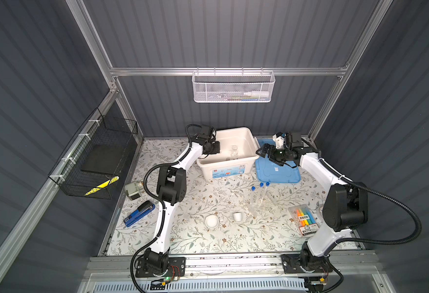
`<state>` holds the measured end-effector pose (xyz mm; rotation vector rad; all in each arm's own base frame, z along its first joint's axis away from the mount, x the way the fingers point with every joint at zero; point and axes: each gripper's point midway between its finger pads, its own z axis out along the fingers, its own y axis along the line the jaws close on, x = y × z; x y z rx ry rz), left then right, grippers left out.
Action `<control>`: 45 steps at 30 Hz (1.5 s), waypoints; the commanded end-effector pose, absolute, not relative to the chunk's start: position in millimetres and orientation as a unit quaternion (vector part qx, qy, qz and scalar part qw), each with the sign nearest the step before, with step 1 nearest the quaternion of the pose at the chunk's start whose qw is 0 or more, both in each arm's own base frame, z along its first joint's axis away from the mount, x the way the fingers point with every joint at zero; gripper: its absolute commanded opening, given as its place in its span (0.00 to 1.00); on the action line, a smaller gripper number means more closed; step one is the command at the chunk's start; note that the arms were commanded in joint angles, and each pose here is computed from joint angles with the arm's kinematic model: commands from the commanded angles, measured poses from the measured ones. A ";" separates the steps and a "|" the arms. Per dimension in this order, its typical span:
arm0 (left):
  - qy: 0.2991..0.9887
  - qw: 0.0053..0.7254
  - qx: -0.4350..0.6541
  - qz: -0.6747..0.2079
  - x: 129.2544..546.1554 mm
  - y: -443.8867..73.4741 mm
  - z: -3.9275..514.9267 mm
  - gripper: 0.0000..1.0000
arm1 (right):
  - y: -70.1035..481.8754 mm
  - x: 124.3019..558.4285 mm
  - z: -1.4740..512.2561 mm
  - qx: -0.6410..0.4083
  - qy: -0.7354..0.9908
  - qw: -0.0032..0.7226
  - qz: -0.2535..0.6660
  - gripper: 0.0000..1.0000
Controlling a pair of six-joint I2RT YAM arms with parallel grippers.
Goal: Organize the chemistry lab equipment
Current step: 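Carry the glass funnel with the left gripper over the white box, then lower the funnel into the white box and open the left gripper, then raise the left gripper and move it over the white round dish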
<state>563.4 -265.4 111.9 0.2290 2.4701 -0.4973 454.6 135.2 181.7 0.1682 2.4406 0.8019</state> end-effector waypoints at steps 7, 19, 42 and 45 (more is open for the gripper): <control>0.946 0.264 0.107 -0.158 547.4 -257.9 80.6 0.07 | 130.9 449.5 188.0 0.070 0.909 0.287 0.295 0.99; 0.946 0.263 0.111 -0.151 547.4 -256.2 78.9 0.24 | 126.9 442.7 184.5 0.085 0.909 0.288 0.290 0.99; 0.916 0.340 0.112 -0.182 548.6 -260.0 166.2 0.88 | 125.4 440.0 194.5 0.086 0.899 0.312 0.295 0.99; 0.909 0.356 0.114 -0.185 547.2 -259.6 179.5 0.99 | 124.7 437.1 194.9 0.086 0.899 0.313 0.294 0.99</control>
